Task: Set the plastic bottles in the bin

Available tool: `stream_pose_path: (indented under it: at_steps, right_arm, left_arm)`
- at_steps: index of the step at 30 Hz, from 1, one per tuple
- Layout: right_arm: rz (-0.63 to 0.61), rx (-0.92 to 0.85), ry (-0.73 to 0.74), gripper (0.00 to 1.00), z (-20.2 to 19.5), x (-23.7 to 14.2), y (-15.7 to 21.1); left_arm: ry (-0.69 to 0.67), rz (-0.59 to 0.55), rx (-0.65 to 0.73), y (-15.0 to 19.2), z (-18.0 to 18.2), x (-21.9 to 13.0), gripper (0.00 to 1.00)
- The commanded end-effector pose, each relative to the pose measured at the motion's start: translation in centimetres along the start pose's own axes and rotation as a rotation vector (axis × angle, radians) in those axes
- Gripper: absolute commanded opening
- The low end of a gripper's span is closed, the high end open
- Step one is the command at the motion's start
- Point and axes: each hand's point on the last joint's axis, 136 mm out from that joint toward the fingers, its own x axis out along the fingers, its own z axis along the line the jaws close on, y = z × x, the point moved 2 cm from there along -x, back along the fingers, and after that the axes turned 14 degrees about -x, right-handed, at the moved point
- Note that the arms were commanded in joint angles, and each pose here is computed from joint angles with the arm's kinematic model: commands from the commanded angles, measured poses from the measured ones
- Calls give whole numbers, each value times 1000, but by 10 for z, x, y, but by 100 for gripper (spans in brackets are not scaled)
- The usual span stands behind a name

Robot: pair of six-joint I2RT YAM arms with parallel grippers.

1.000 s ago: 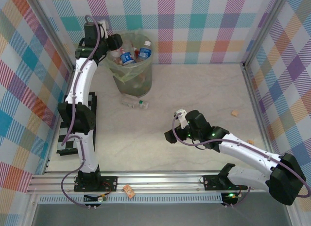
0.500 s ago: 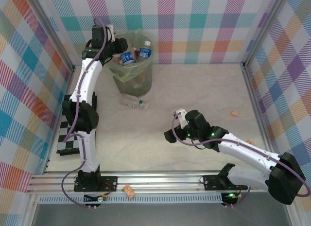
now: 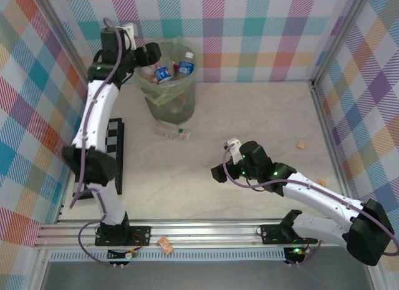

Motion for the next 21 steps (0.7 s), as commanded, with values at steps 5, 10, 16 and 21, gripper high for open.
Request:
stream_pose_path:
  at_steps: [5,10,16,21]
  right_arm:
    - [-48,-9,60,95,-9,-7,-18]
    - [-32,-29,59,94,-11,-5,-25]
    - [-18,-31,42,93,-12,0,-27]
    - [-10,-4,50,93,-15,5,-27]
  left_arm:
    - [6,-182,-197,9,26,-108,95]
    - [13,-88,-365,73,61,-121,99]
    - [41,-49,-591,140,93,-115,100]
    - [108,-81,-908,185,123,-90,100]
